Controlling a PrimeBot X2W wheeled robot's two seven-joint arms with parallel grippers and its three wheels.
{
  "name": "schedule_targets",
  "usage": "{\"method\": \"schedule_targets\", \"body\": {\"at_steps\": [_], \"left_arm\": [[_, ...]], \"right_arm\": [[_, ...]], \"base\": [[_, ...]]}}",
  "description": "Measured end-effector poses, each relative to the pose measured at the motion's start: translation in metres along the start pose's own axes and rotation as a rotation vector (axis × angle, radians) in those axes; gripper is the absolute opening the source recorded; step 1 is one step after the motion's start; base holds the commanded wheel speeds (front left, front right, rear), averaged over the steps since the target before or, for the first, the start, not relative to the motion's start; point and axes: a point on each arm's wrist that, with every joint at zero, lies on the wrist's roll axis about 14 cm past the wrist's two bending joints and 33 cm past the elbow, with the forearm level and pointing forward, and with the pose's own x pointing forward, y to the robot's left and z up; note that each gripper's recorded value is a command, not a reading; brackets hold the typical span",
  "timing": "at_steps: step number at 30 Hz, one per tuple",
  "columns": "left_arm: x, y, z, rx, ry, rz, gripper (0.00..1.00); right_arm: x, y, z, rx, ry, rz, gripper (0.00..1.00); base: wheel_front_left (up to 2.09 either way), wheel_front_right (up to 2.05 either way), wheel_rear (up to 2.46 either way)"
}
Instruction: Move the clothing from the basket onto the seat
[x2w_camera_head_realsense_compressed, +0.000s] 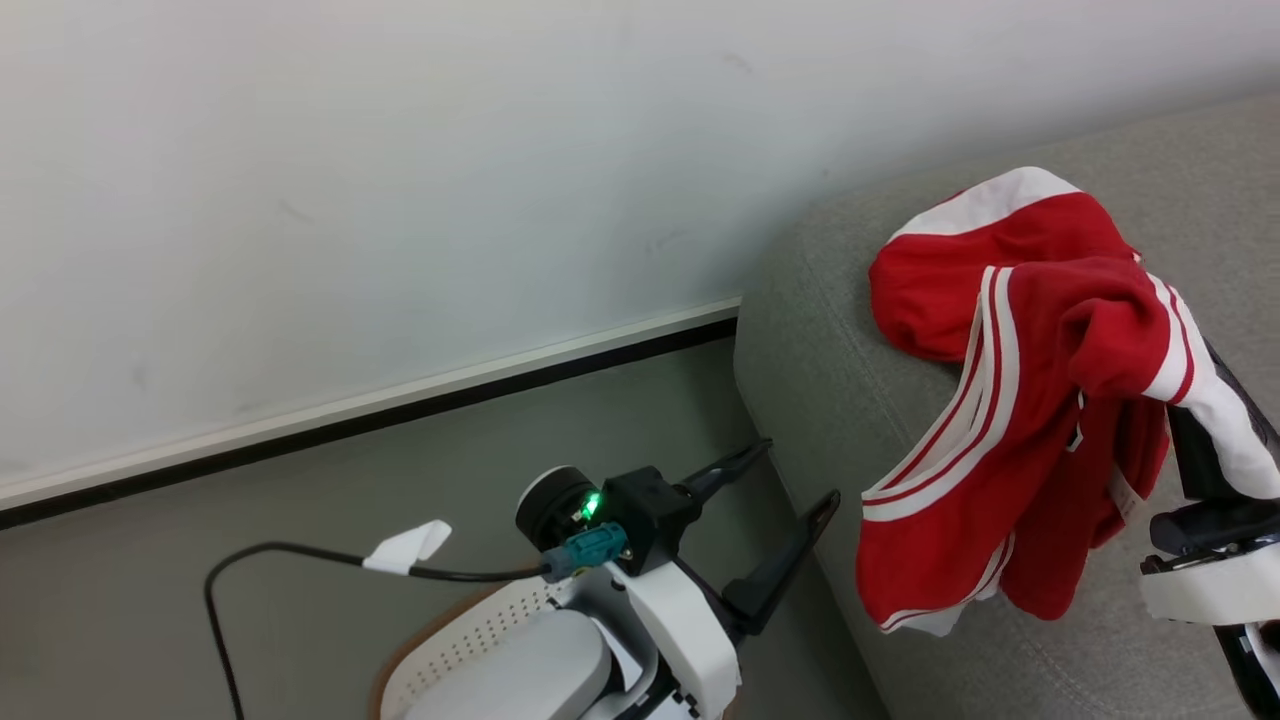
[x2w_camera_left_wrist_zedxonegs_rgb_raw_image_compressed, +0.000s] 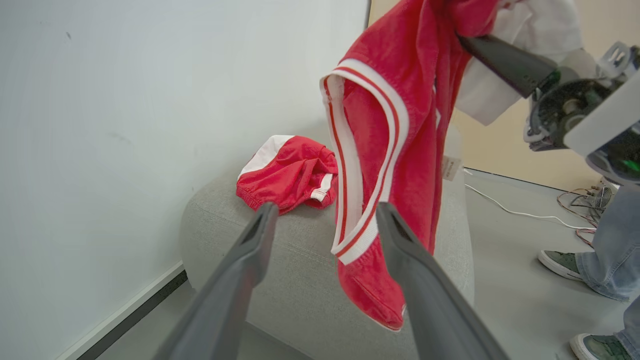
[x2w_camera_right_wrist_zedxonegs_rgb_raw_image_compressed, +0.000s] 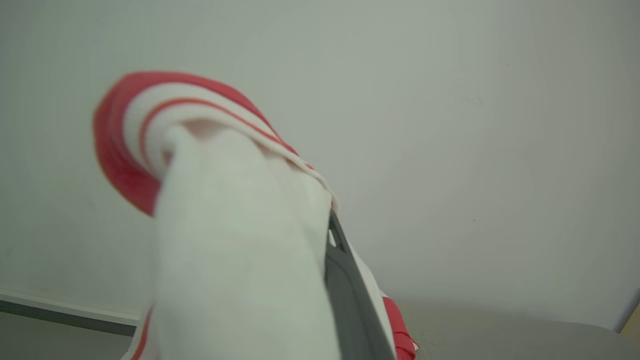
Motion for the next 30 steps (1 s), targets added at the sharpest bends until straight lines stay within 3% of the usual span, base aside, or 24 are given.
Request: {"method": "schedule_targets", "body": {"at_steps": [8,13,23,30], "left_arm": [[0.011,0.005,-0.011,-0.013,0.002,-0.029,1.00],[0.015,0.013,-0.018,-0.018,0.008,-0.041,1.00],[0.007,0.065,-0.059,-0.062,0.064,0.003,1.00],[-0.008,0.105,-0.098,-0.117,0.107,0.064,1.00]], "right_arm": [[0.000,-0.004,-0.003,-0.009,0.021,-0.021,0.00],[0.026,-0.015,0.016,-0.081,-0.020,-0.014,0.00],[0.085,-0.085,0.039,-0.263,-0.054,-0.170,0.00],[0.115,-0.133,0.003,-0.356,0.049,-0.281,0.00]], "base": [[0.00,0.00,0.00],[0.00,0.00,0.00],[0.00,0.00,0.00],[0.00,0.00,0.00]]}}
